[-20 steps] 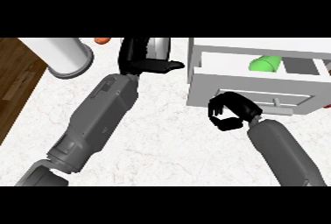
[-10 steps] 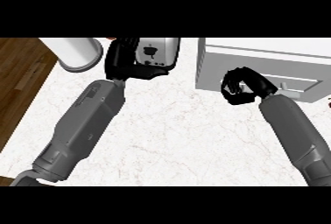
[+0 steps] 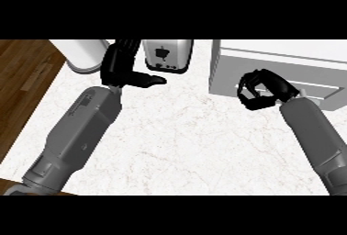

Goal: Pick up the cup, place it into the drawer and close the drawer

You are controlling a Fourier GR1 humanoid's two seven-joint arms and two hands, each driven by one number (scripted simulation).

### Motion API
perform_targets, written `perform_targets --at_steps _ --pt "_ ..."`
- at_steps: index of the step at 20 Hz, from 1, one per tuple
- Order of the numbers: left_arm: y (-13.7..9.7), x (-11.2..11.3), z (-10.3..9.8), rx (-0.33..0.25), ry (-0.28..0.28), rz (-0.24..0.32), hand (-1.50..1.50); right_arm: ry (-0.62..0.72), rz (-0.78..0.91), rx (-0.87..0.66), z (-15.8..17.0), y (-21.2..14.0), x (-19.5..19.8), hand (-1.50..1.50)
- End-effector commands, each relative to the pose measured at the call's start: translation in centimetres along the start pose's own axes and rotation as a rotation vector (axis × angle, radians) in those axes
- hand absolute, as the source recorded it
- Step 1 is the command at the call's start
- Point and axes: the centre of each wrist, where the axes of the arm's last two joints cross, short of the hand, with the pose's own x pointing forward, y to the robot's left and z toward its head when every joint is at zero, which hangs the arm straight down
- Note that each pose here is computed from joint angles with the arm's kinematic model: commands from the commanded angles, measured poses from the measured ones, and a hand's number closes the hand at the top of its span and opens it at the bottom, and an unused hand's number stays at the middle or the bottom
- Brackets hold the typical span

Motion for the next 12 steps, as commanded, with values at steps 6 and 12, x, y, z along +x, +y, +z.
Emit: perform_targets --at_steps 6,12 --pt "0.7 -0.1 0.8 -0.029 0.012 0.020 -1.50 -0.027 0.064 -0.240 0.6 -9.6 5.0 1.50" --pt "0.6 -0.3 1.2 -0.040 0.009 0.042 -1.50 -0.034 0.038 -0.229 1.5 -10.4 4.9 1.50"
